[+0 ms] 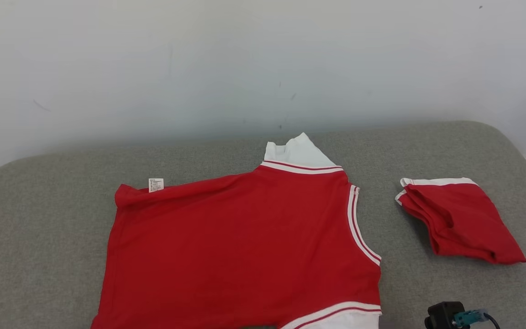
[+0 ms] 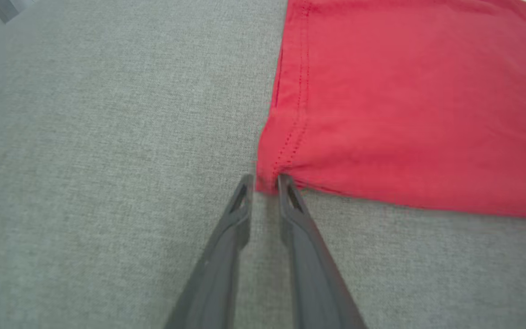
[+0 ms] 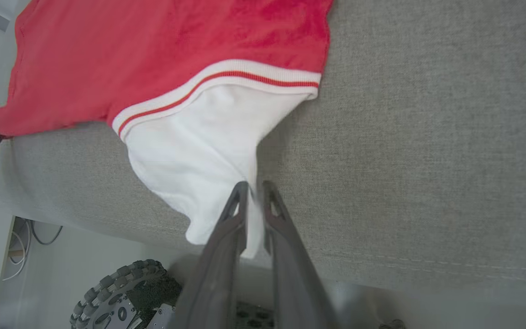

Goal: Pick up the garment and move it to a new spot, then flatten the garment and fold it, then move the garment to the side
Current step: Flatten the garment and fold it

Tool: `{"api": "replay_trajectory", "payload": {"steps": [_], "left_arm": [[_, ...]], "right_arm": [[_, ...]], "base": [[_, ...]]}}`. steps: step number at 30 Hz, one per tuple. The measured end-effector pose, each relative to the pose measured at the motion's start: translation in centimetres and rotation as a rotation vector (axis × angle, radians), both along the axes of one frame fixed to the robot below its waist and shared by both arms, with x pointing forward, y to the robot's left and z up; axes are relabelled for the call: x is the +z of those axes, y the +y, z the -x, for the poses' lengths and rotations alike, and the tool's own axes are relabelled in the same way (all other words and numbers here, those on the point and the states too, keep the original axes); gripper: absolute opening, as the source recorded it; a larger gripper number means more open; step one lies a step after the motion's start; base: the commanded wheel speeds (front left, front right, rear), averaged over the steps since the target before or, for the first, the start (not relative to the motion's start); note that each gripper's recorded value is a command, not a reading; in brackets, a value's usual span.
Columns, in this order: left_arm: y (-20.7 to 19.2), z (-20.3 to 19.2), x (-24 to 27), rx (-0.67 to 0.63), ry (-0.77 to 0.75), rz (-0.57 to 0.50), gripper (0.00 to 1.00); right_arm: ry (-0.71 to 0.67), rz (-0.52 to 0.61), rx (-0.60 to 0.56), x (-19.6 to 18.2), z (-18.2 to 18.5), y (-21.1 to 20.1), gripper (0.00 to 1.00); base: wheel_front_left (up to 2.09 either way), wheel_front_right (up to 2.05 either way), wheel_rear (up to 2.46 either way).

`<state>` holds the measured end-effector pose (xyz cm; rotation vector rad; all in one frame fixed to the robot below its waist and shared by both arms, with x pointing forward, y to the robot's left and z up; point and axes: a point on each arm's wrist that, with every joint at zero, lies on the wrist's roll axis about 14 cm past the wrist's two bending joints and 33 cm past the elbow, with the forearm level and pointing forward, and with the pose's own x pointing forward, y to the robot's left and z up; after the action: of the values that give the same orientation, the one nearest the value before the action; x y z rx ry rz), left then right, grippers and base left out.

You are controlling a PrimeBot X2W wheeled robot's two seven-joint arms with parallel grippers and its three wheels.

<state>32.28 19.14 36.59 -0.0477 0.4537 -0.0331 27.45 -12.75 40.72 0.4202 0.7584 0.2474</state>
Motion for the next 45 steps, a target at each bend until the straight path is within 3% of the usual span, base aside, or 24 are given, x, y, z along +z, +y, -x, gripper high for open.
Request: {"api": "replay_trajectory", "payload": {"steps": [10,22,31,37,45], "left_arm": [[1.1,-0.4,0.7,0.081,-0.03,0.032,1.0],[0.9,-2.6,8.1,0.13,-0.313,0.074,1.0],[-1.6,-2.8,13.7,0.081,-0.498,0.119,1.0],[-2.2,-1.7,13.5,0.066,-0.498,0.139,1.0],[-2.2,-1.4,13.7,0.045,-0.488,0.14,1.0]], "right_arm": [[-0.017,0.022,-0.035,0.5,-0.7,-0.9,1.0],[-0.463,0.02,-0.313,9.9,-5.9,-5.6,1.0],[-0.647,0.03,-0.429,13.1,-6.0,-7.2,1.0],[-0.698,0.006,-0.499,13.9,-5.9,-7.8,1.0],[-0.698,0.01,-0.51,13.3,-5.7,-7.8,1.0]], "base": [[0.0,0.0,0.0],[0.0,0.0,0.0],[0.0,0.0,0.0],[0.0,0.0,0.0],[0.0,0.0,0.0]]}}
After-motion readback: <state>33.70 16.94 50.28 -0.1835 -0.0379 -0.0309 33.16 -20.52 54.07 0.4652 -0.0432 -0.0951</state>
